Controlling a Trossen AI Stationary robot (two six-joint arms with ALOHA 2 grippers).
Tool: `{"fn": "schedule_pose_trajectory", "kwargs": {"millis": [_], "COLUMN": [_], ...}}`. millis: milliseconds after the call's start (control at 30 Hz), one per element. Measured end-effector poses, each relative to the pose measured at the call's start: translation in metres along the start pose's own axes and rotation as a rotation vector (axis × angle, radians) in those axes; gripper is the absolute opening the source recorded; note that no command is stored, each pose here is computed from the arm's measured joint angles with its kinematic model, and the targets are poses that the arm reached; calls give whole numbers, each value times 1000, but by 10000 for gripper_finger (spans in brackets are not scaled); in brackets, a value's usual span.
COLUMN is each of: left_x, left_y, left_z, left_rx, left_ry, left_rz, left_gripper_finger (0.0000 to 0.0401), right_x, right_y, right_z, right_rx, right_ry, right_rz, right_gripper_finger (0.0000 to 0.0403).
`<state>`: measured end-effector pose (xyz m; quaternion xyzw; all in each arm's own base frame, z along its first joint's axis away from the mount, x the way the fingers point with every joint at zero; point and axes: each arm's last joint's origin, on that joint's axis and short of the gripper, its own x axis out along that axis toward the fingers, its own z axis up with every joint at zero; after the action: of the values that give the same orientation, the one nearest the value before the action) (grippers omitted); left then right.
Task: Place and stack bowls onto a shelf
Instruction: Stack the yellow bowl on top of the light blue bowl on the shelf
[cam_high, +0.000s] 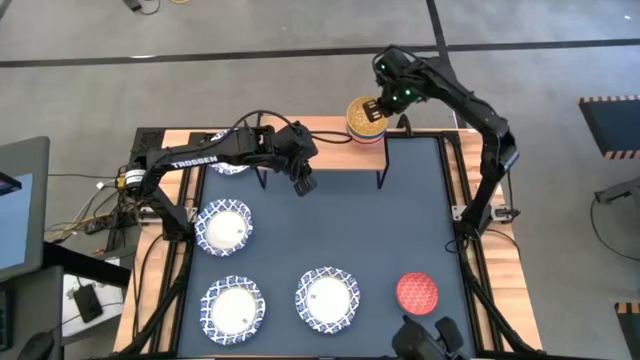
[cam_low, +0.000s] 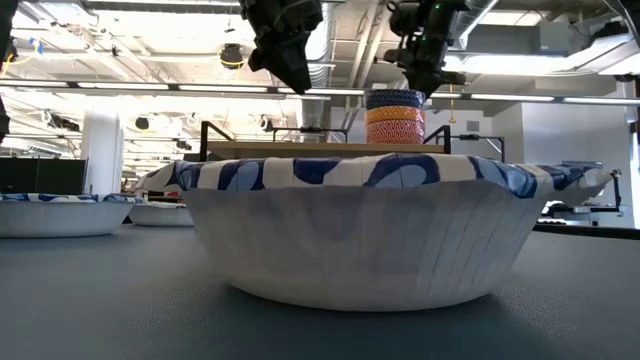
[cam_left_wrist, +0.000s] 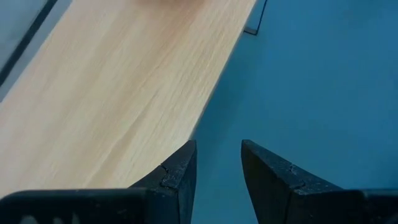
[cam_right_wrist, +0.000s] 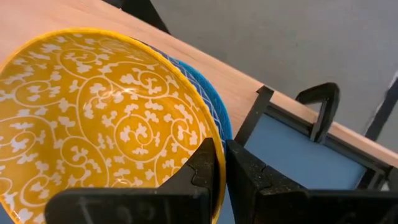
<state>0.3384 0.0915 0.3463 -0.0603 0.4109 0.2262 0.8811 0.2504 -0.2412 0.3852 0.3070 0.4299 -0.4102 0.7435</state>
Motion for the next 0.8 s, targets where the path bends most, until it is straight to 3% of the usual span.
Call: {"fn": "schedule_pose_trajectory", "kwargs": {"millis": [467,800], "left_x": [0,0], "left_y": [1,1], "left_z": [0,0], "left_rx": [17,16], "left_ry": [-4,-5], "left_rz": [34,40], "left_gripper_finger": [112,112], "right_x": [0,0], "right_y": [-6,-7], "right_z": [0,2], "right_rx": [15,31], "right_ry": [27,16], "right_rz": [37,49], "right_gripper_finger": [55,110]}}
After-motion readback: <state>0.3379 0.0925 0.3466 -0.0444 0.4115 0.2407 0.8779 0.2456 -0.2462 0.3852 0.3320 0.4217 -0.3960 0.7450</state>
